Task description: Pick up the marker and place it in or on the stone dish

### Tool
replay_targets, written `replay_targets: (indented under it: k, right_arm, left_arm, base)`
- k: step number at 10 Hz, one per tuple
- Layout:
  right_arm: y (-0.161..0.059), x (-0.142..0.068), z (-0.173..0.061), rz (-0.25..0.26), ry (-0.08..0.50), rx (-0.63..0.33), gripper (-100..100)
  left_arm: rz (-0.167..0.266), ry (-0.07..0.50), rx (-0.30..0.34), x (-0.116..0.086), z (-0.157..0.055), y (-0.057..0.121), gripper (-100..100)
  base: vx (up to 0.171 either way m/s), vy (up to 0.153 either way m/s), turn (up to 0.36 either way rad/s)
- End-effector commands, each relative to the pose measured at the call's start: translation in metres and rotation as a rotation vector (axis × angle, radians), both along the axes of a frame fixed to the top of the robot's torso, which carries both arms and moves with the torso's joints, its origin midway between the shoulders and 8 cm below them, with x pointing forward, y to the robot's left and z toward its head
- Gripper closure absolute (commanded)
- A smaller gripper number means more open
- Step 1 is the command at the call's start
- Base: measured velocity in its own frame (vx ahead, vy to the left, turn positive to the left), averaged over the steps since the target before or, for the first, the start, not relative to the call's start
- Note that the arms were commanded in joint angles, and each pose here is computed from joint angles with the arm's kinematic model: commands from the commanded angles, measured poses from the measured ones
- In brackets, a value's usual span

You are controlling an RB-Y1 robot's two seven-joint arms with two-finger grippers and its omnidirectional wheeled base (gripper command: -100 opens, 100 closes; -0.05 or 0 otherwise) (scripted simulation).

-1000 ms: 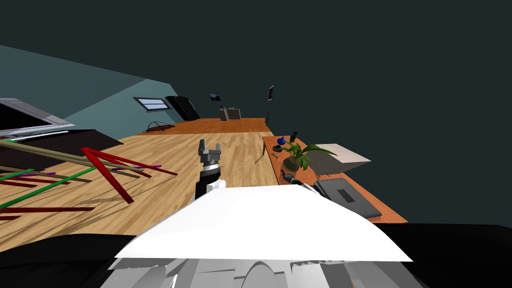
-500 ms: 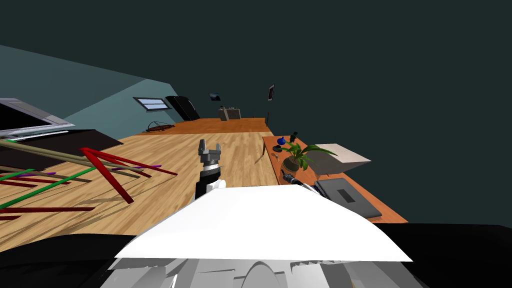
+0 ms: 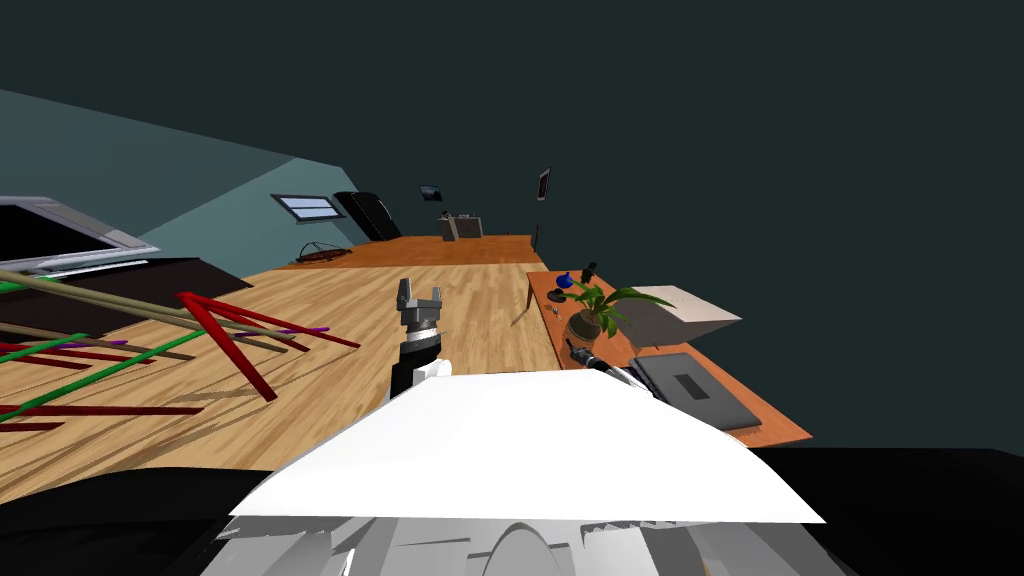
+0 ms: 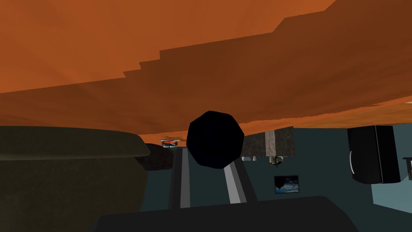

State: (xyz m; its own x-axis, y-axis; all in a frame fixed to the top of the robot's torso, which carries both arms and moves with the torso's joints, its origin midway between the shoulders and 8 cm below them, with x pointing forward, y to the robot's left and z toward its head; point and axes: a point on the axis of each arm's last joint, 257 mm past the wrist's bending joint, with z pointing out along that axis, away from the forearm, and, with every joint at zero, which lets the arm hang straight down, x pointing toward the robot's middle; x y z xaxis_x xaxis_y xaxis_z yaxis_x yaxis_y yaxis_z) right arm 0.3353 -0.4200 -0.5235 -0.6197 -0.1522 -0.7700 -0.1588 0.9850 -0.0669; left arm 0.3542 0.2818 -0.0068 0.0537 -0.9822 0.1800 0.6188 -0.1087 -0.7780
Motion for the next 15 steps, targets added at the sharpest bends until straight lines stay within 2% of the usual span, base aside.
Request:
replay_targets:
  k: [1, 8, 15]
  right_arm:
    - [-0.005, 0.011, 0.008, 0.011, -0.004, 0.0, 100]
    - [-0.021, 0.045, 0.035, 0.039, -0.009, -0.002, 100]
    - [-0.044, 0.076, 0.066, 0.036, -0.003, -0.001, 100]
  left_arm:
    - [0.0, 0.0, 0.0, 0.0, 0.0, 0.0, 0]
    - [0.0, 0.0, 0.0, 0.0, 0.0, 0.0, 0]
    - [0.0, 0.0, 0.0, 0.0, 0.0, 0.0, 0]
  base:
    - [0.046, 0.023, 0.016]
    - [0.098, 0.006, 0.012]
    - [0.102, 0.008, 0.013]
